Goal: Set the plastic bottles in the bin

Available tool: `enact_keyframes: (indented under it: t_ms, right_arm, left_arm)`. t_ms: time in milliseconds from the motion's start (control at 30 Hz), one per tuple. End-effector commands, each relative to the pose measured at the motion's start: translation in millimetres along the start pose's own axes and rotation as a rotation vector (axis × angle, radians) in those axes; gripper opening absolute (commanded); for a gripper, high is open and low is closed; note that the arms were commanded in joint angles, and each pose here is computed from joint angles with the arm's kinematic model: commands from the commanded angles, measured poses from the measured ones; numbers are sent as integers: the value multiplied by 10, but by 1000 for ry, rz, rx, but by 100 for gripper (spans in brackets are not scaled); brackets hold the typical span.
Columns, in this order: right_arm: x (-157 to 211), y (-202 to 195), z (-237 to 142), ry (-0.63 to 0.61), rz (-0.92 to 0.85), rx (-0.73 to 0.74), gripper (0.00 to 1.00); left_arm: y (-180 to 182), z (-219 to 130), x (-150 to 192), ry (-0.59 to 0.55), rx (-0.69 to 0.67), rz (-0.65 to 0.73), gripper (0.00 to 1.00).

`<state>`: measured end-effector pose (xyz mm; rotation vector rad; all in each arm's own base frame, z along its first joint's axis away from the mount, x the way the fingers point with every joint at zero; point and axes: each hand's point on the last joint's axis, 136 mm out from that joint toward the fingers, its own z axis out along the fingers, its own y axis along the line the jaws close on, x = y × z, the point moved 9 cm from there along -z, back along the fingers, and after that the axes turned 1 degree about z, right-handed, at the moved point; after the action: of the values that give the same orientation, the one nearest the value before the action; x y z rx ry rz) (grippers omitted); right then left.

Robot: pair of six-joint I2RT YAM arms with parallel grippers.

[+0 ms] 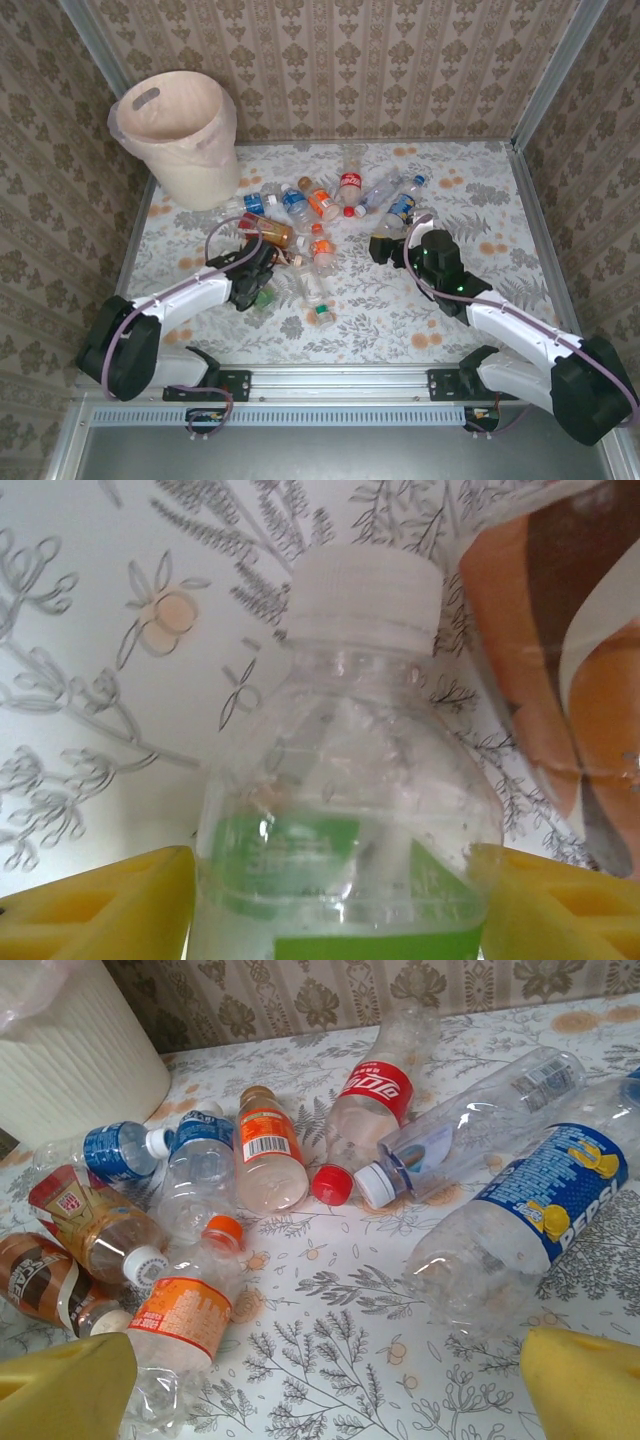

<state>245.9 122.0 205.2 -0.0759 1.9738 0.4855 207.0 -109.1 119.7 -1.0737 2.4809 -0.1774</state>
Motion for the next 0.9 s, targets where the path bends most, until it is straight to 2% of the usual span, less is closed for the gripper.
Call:
enact_keyframes:
  t_ms: [0,267,500,600,867]
  right_arm:
    - [-130,57,13,-20,-3,-32,100]
    - [-144,64,32,-17,-4,-31,100]
    - [-152,67,29,-20,-4,-31,100]
    - [-159,67,23,-22,-8,-31,100]
    - [-176,126,5,-40,0,-103,100]
  left_arm:
    - [18,90,-12,29,43,70,72]
    - [16,111,-7,58,1,168,70]
    - [-27,54,-50,41,25,210,55]
    - [-28,9,-76,28,33,230,52]
    - [-59,-281,-230,-58,74,340,51]
